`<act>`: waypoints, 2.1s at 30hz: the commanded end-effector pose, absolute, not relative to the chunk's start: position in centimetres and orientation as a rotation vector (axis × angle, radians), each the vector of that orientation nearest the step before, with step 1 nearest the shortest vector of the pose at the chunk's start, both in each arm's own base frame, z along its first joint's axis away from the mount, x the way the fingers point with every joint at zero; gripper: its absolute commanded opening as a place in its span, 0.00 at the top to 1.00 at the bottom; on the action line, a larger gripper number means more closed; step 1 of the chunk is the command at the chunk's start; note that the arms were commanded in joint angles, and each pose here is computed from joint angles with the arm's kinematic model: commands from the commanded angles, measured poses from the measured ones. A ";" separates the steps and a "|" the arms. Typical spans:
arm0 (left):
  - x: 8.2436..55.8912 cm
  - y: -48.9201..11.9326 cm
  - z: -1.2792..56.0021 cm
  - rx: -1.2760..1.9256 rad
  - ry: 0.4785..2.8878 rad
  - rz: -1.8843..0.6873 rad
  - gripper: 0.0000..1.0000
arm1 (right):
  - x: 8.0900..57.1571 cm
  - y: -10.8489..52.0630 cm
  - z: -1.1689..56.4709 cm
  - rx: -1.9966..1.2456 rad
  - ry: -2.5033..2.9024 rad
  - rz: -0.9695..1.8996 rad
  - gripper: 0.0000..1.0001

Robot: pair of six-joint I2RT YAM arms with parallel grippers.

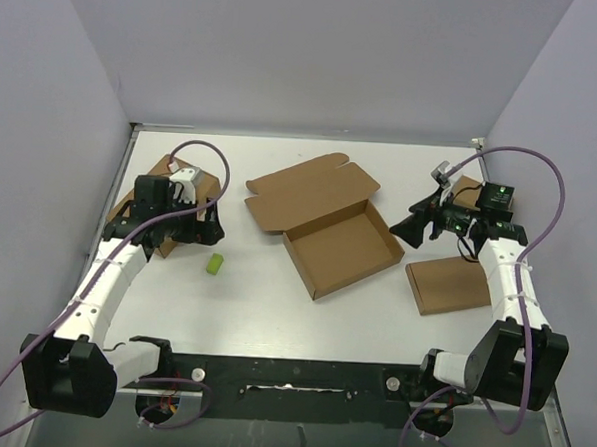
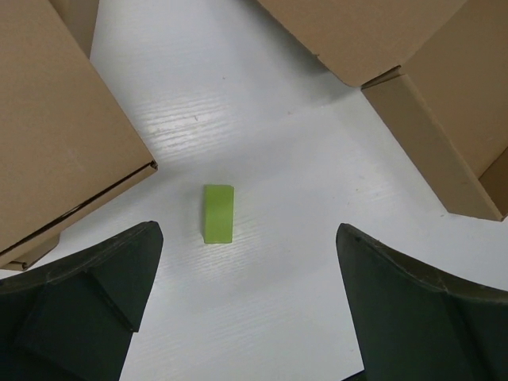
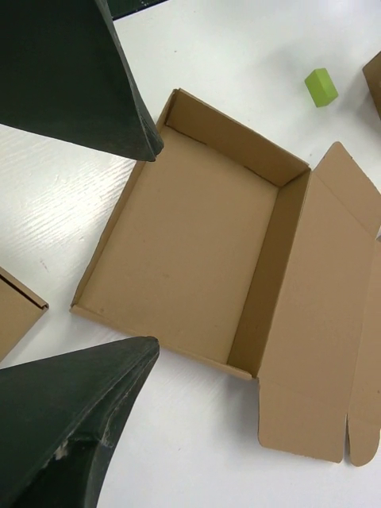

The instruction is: Fold the paper box

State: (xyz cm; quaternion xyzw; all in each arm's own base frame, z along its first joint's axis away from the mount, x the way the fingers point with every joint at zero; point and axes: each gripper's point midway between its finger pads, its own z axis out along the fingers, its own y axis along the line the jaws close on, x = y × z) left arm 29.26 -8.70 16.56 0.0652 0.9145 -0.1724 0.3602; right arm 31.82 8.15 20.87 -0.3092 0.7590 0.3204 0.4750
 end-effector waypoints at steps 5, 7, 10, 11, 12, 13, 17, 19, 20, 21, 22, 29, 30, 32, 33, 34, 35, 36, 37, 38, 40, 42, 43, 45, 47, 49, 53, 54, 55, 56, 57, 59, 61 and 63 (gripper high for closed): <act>29.9 -7.3 14.0 0.186 2.338 -0.339 0.10 | 31.7 8.7 21.1 -0.787 1.813 0.827 0.02; 29.7 -7.2 13.9 0.186 2.351 -0.332 0.12 | 31.7 8.7 21.0 -0.790 1.817 0.827 0.02; 29.5 -7.2 13.7 0.195 2.344 -0.334 0.13 | 31.5 8.7 20.9 -0.796 1.813 0.827 0.02; 29.5 -7.2 13.6 0.197 2.342 -0.332 0.13 | 31.5 8.6 20.7 -0.796 1.818 0.821 0.02; 29.4 -7.2 13.4 0.192 2.345 -0.335 0.14 | 31.6 8.5 20.5 -0.796 1.824 0.810 0.02; 29.4 -7.2 13.3 0.188 2.349 -0.335 0.14 | 31.7 8.3 20.4 -0.794 1.830 0.800 0.02; 29.2 -7.0 12.8 0.177 2.372 -0.329 0.14 | 31.9 8.1 20.0 -0.784 1.846 0.810 0.02; 29.2 -7.0 12.7 0.176 2.375 -0.329 0.14 | 32.0 7.9 20.0 -0.783 1.846 0.805 0.02; 29.2 -7.0 12.6 0.175 2.378 -0.329 0.14 | 32.0 7.9 19.9 -0.781 1.849 0.805 0.02; 29.2 -6.9 12.5 0.171 2.379 -0.326 0.14 | 32.0 7.9 19.9 -0.783 1.849 0.804 0.02; 29.3 -6.8 12.3 0.162 2.383 -0.318 0.14 | 31.9 7.9 19.9 -0.783 1.850 0.805 0.02; 29.4 -6.4 11.5 0.143 2.406 -0.303 0.16 | 32.0 7.8 20.1 -0.781 1.848 0.803 0.02; 29.5 -6.3 11.5 0.143 2.404 -0.300 0.16 | 32.0 7.7 20.0 -0.782 1.849 0.801 0.02; 29.5 -6.1 11.6 0.149 2.398 -0.282 0.17 | 32.1 7.6 19.9 -0.777 1.856 0.794 0.02; 29.6 -5.9 11.6 0.145 2.396 -0.266 0.17 | 32.2 7.6 20.0 -0.779 1.855 0.792 0.02; 29.7 -5.7 11.7 0.143 2.390 -0.253 0.17 | 32.2 7.6 20.0 -0.779 1.856 0.791 0.02; 29.8 -5.6 11.9 0.145 2.385 -0.242 0.18 | 32.2 7.5 20.1 -0.779 1.856 0.788 0.02; 29.8 -5.5 11.9 0.150 2.383 -0.235 0.20 | 32.2 7.5 20.1 -0.778 1.858 0.785 0.02; 29.9 -5.5 11.9 0.157 2.381 -0.230 0.22 | 32.2 7.4 20.1 -0.777 1.859 0.780 0.02; 29.9 -5.5 11.9 0.165 2.382 -0.228 0.24 | 32.3 7.3 20.0 -0.773 1.862 0.774 0.02; 29.8 -5.6 11.6 0.193 2.391 -0.222 0.28 | 32.3 7.2 20.1 -0.769 1.865 0.772 0.02; 29.7 -5.6 11.4 0.223 2.397 -0.201 0.28 | 32.2 7.2 20.2 -0.768 1.863 0.771 0.02; 29.7 -5.7 11.3 0.233 2.394 -0.197 0.29 | 32.2 7.1 20.3 -0.769 1.862 0.768 0.02; 29.6 -5.8 11.3 0.258 2.387 -0.196 0.29 | 32.2 7.1 20.4 -0.769 1.858 0.764 0.02; 29.6 -5.9 11.2 0.282 2.382 -0.191 0.30 | 32.2 7.1 20.3 -0.766 1.861 0.764 0.02; 29.6 -6.2 11.0 0.310 2.383 -0.183 0.32 | 32.3 7.0 20.3 -0.764 1.863 0.763 0.02; 29.1 -7.3 9.4 0.397 2.413 -0.212 0.38 | 32.2 6.9 20.4 -0.758 1.862 0.760 0.02; 29.0 -7.5 9.2 0.408 2.419 -0.213 0.38 | 32.2 6.9 20.4 -0.759 1.860 0.759 0.02; 29.0 -7.7 8.8 0.419 2.428 -0.210 0.38 | 32.2 6.9 20.5 -0.759 1.859 0.760 0.02; 29.0 -7.8 8.5 0.426 2.438 -0.209 0.38 | 32.2 6.9 20.4 -0.757 1.860 0.762 0.02; 29.0 -8.0 8.0 0.433 2.456 -0.209 0.38 | 32.2 7.0 20.5 -0.757 1.859 0.764 0.02; 29.1 -8.0 7.3 0.428 2.478 -0.196 0.39 | 32.1 7.0 20.5 -0.756 1.857 0.769 0.02; 29.2 -7.7 6.5 0.410 2.512 -0.173 0.42 | 32.1 7.1 20.6 -0.756 1.853 0.773 0.02; 29.8 -7.7 6.1 0.402 2.545 -0.163 0.44 | 32.0 7.2 20.8 -0.755 1.849 0.775 0.02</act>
